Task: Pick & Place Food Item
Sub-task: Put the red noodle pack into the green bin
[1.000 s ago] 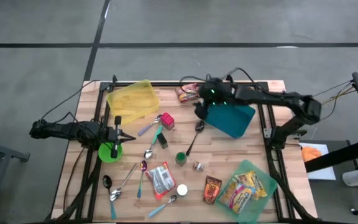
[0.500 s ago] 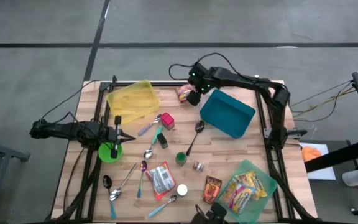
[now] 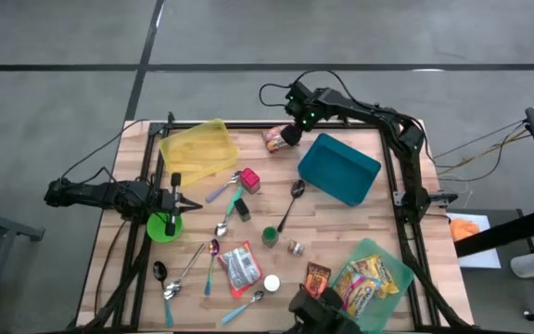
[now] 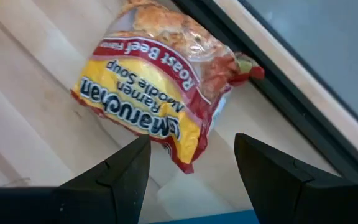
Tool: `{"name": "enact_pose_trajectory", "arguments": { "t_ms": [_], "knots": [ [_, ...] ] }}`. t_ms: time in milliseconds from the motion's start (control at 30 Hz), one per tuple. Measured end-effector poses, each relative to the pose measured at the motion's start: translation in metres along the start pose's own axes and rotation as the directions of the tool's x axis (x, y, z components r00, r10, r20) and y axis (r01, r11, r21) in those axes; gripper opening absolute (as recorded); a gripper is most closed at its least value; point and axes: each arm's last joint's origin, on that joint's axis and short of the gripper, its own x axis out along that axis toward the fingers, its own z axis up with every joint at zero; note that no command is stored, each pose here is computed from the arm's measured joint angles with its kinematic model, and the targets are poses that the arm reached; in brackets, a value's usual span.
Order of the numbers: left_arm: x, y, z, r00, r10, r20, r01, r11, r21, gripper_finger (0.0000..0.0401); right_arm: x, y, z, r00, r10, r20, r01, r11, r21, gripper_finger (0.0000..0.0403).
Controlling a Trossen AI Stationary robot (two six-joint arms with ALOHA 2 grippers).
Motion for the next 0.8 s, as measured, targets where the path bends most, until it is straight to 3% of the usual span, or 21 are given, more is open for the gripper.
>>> {"name": "enact_pose_trajectory", "arguments": {
  "t_ms": [433,800],
  "knots": [
    [0.0,0.0,0.0,1.0,0.0,0.0,0.0,1.0,0.0,0.0,0.034,-0.003,-0.009,0.992,0.02,-0.127,-0.019,1.0,0.01,0.0231],
    [0.0,0.0,0.0,1.0,0.0,0.0,0.0,1.0,0.0,0.0,0.037,-0.002,-0.009,0.991,0.021,-0.129,-0.022,1.0,-0.011,0.0231]
  ]
}}
